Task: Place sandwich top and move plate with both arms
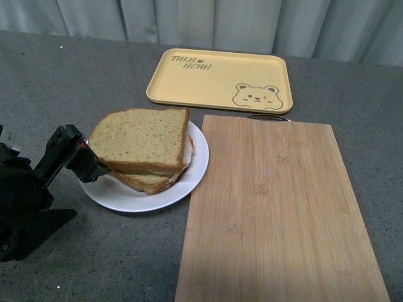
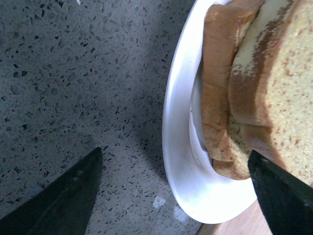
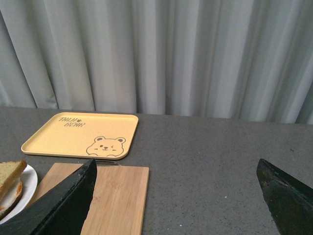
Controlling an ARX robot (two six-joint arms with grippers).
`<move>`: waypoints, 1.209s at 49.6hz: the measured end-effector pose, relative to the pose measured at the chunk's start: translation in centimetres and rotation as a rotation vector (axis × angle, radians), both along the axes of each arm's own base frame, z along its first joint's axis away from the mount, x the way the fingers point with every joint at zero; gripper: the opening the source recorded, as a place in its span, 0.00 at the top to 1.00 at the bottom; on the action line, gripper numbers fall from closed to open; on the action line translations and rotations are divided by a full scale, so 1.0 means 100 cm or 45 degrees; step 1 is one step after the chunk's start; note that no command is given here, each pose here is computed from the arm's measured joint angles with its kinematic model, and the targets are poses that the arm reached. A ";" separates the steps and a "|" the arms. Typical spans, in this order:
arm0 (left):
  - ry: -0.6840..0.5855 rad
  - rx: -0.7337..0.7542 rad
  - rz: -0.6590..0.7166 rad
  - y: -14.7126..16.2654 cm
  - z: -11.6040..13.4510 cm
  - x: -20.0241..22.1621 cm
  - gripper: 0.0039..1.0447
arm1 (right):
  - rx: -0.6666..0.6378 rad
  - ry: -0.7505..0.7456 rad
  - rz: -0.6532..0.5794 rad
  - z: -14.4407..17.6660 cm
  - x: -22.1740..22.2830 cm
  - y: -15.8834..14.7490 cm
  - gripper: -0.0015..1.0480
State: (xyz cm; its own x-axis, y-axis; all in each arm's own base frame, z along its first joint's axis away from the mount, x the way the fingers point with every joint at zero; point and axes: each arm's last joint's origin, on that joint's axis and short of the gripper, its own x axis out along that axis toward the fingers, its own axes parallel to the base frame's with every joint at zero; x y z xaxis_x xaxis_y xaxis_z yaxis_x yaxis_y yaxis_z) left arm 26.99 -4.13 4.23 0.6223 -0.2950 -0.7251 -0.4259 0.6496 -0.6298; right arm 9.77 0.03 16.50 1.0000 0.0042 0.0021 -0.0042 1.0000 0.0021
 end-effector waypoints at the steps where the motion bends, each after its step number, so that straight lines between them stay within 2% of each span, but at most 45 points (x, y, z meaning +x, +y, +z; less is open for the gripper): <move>1: 0.006 0.001 -0.006 -0.001 -0.001 0.000 0.19 | 0.000 0.000 0.000 0.000 0.000 0.000 0.09; 21: 0.073 -0.077 0.007 -0.011 -0.017 0.015 0.78 | 0.000 0.000 0.000 0.000 0.000 0.000 0.09; 29: 0.045 -0.198 0.032 -0.008 -0.013 0.023 0.96 | 0.000 0.000 0.000 0.000 0.000 0.000 0.09; 42: -0.021 -0.308 0.043 -0.003 -0.009 0.021 0.96 | 0.000 0.000 0.000 0.000 0.000 0.000 0.09; 54: -0.209 -0.582 0.060 0.003 0.001 0.012 0.97 | 0.000 0.000 0.000 0.000 0.000 0.000 0.09; 60: -0.225 -0.594 0.060 -0.001 0.005 0.022 0.97 | 0.000 0.000 -0.001 0.000 0.000 0.000 0.09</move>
State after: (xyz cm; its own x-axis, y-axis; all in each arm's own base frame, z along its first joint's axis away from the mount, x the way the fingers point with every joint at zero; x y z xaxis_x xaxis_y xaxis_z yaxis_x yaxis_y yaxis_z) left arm 29.17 -4.22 4.70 0.7444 -0.5312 -0.4046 -0.3085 0.2639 -0.9139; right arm 9.77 0.02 16.50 1.0000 0.0034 0.0021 -0.0034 1.0000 0.0021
